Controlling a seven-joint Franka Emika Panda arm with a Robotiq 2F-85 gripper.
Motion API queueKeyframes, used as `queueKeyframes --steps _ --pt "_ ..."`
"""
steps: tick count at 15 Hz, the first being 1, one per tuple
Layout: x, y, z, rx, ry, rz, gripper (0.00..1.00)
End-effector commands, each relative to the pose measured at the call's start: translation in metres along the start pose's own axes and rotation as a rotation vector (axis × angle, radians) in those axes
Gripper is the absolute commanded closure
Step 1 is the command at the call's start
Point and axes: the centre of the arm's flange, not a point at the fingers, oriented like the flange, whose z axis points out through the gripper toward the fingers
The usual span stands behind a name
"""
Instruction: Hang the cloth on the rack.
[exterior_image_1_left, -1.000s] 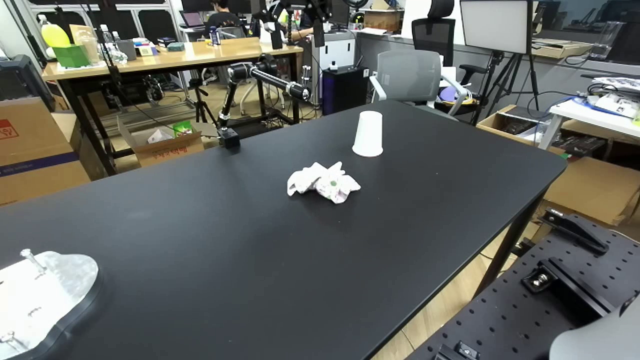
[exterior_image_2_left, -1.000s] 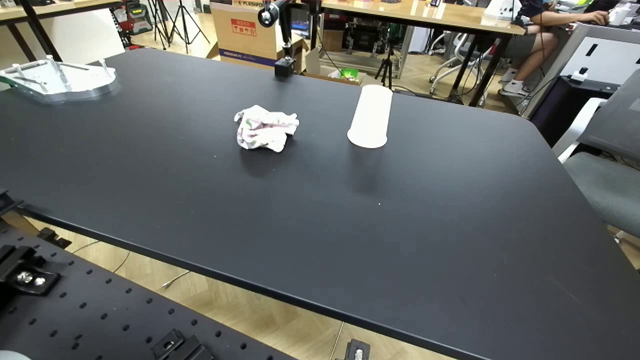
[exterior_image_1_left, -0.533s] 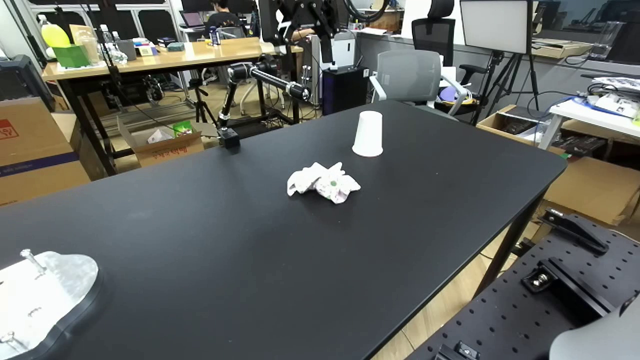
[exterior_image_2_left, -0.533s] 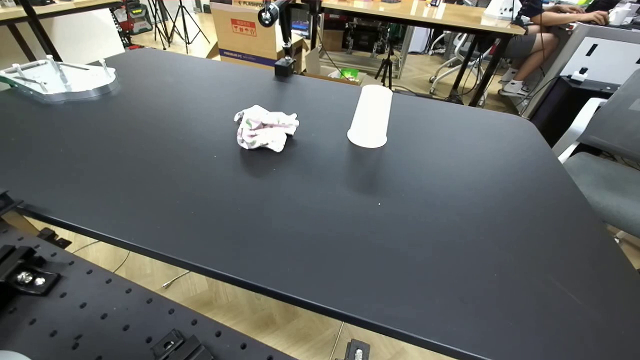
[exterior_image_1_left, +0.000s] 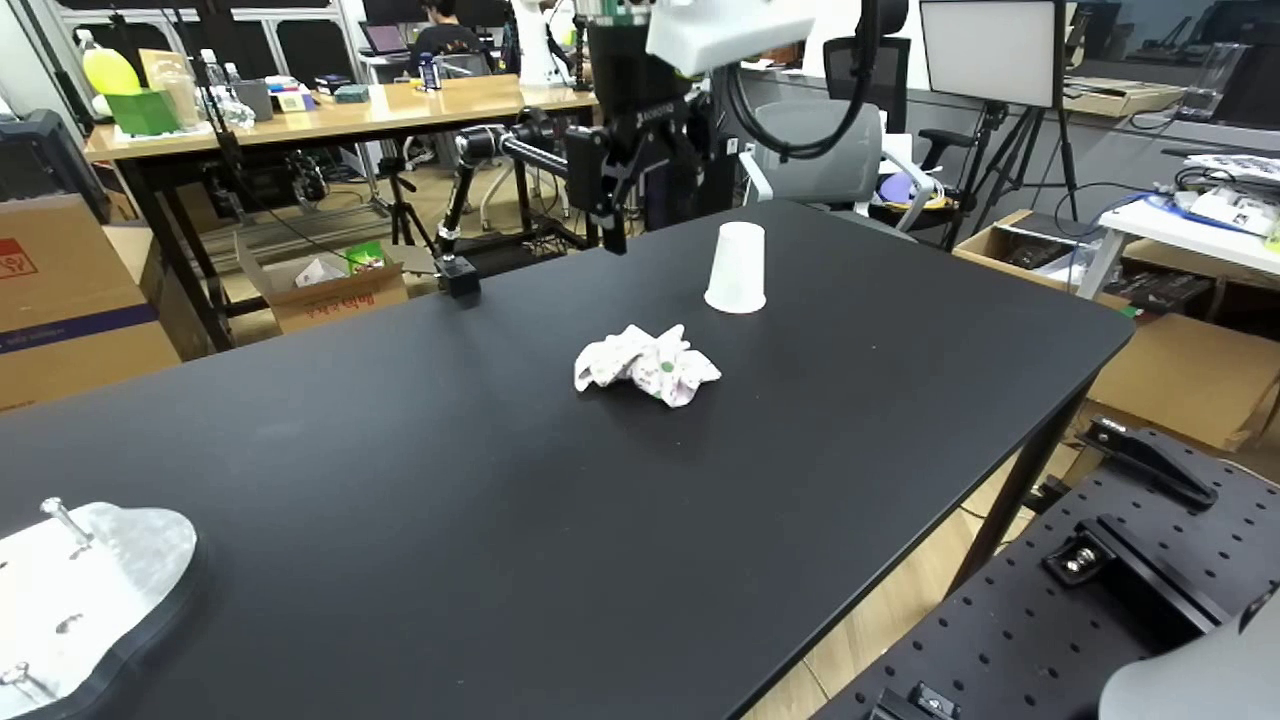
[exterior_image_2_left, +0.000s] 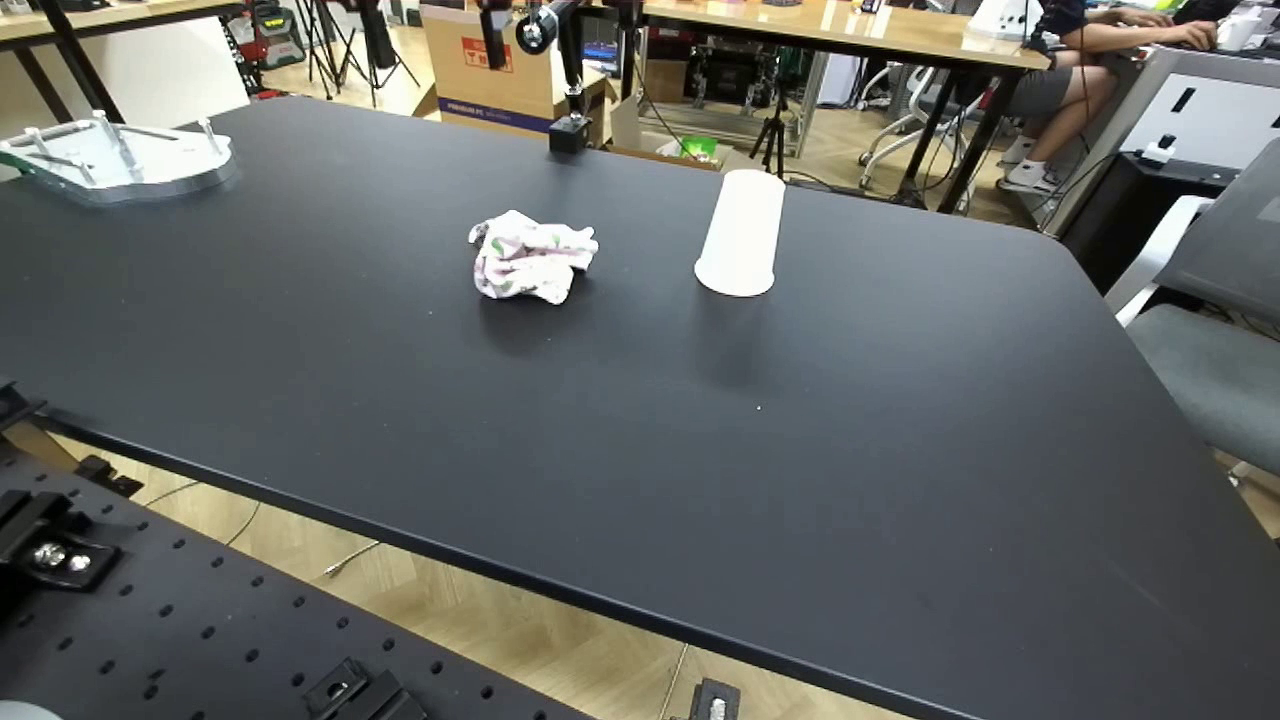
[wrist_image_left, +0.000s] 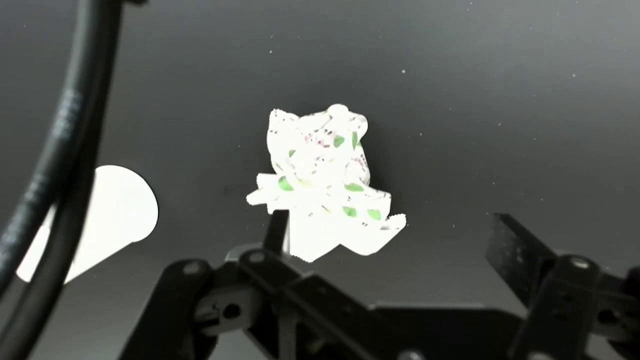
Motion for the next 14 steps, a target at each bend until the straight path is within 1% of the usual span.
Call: queueKeyframes --steps 1,6,7,11,12,14 --pt "-0.005 0.0 0.007 0.002 -0.003 0.005 0.0" --pt "-0.008 0.001 0.006 0.002 0.004 0.012 0.0" --pt "-0.007 0.0 0.007 -0.008 0.024 0.014 0.0" --pt "-0.015 -0.004 0.03 -0.018 0.05 0.057 0.0" --pt "-0.019 -0.005 0.038 -0.021 0.044 0.066 0.0" --pt "-0.026 -0.004 0.054 -0.045 0.046 0.074 0.0"
